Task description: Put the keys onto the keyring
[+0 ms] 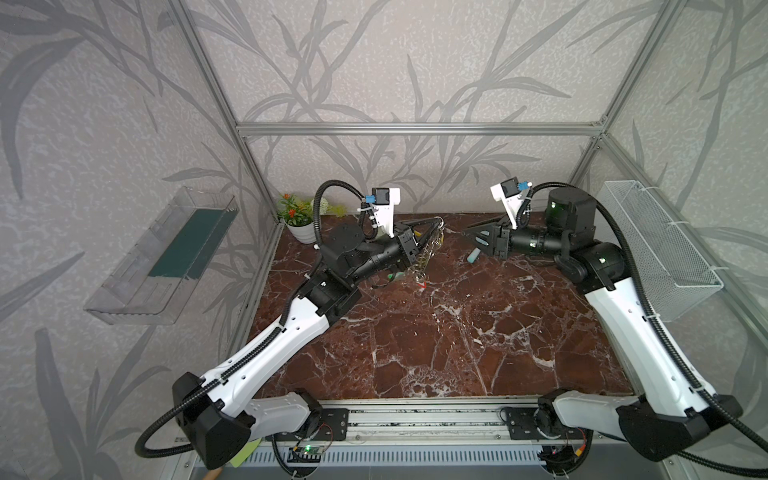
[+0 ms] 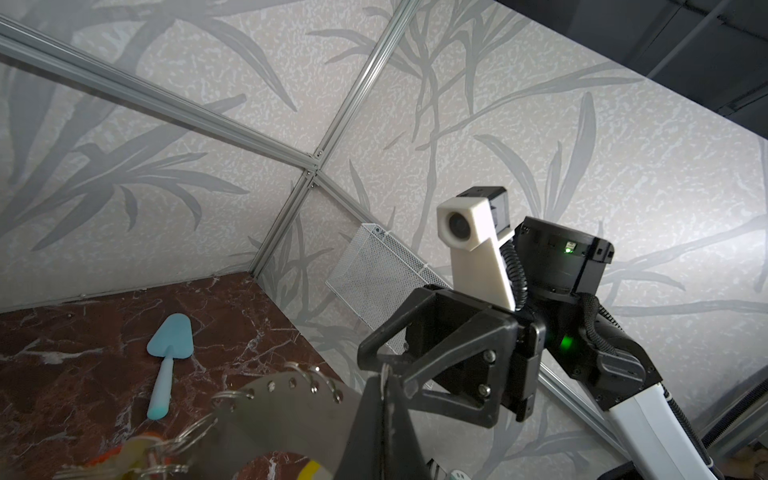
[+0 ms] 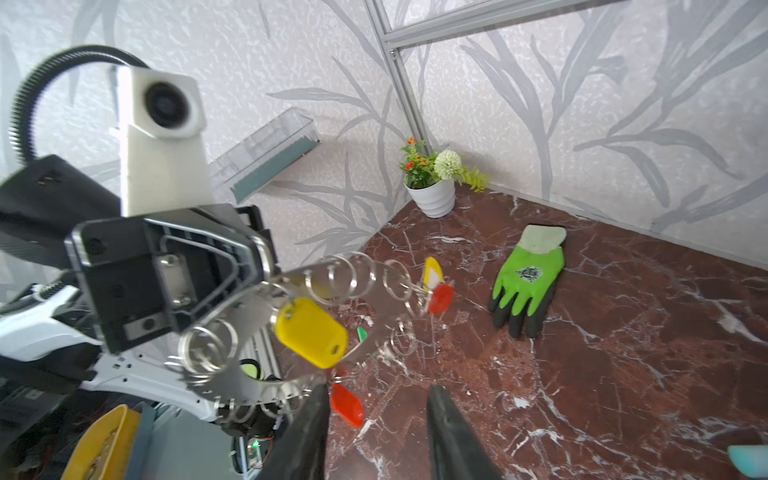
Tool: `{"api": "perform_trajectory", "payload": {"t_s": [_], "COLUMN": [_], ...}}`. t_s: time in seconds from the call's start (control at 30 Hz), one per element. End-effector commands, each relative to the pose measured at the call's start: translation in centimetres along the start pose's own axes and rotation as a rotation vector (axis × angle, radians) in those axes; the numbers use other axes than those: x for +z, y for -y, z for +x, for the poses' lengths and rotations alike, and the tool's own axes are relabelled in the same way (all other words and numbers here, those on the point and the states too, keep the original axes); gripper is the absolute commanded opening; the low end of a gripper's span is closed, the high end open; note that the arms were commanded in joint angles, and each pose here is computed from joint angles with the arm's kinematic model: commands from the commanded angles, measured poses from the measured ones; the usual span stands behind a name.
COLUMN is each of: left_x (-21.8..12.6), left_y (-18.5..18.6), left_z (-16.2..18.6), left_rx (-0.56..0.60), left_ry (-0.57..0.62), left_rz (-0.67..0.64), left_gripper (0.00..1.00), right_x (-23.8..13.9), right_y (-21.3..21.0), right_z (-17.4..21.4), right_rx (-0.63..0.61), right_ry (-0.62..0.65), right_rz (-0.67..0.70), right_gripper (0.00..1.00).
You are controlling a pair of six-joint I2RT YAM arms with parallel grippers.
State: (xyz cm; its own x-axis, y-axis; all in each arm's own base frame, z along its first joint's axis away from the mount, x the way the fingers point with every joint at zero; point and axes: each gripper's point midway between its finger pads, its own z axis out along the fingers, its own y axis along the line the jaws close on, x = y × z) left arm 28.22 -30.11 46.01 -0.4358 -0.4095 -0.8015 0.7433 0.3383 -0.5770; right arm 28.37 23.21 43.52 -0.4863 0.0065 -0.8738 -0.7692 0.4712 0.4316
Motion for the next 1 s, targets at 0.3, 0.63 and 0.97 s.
{"api": "perform_trajectory", "payload": {"t_s": [0.3,0.63,0.97], "left_x": [-0.7,-0.9,-1.6], "left_y": [2.4,2.6,2.3], "left_z": [-0.7,-1.0,-1.6], "left_rx": [0.051,0.050,0.064], "left_ry": [-0.015,-0.001,0.039], "left_rz": [0.072,0.076,0.041], "left_gripper": [0.00,0.00,0.00], "right_x": [2.0,2.6,2.8], "right_y": [-6.1,-4.6,-4.4], "right_z": [-1.9,-0.6,-0.2], "right_rx": [-0.072,-0.054,0.000], "right_ry": [0.014,-0.016,-0.016], "right_rz": [-0.271,-0.220,-0.276], "right_gripper": [0.38,0.28,0.23]}}
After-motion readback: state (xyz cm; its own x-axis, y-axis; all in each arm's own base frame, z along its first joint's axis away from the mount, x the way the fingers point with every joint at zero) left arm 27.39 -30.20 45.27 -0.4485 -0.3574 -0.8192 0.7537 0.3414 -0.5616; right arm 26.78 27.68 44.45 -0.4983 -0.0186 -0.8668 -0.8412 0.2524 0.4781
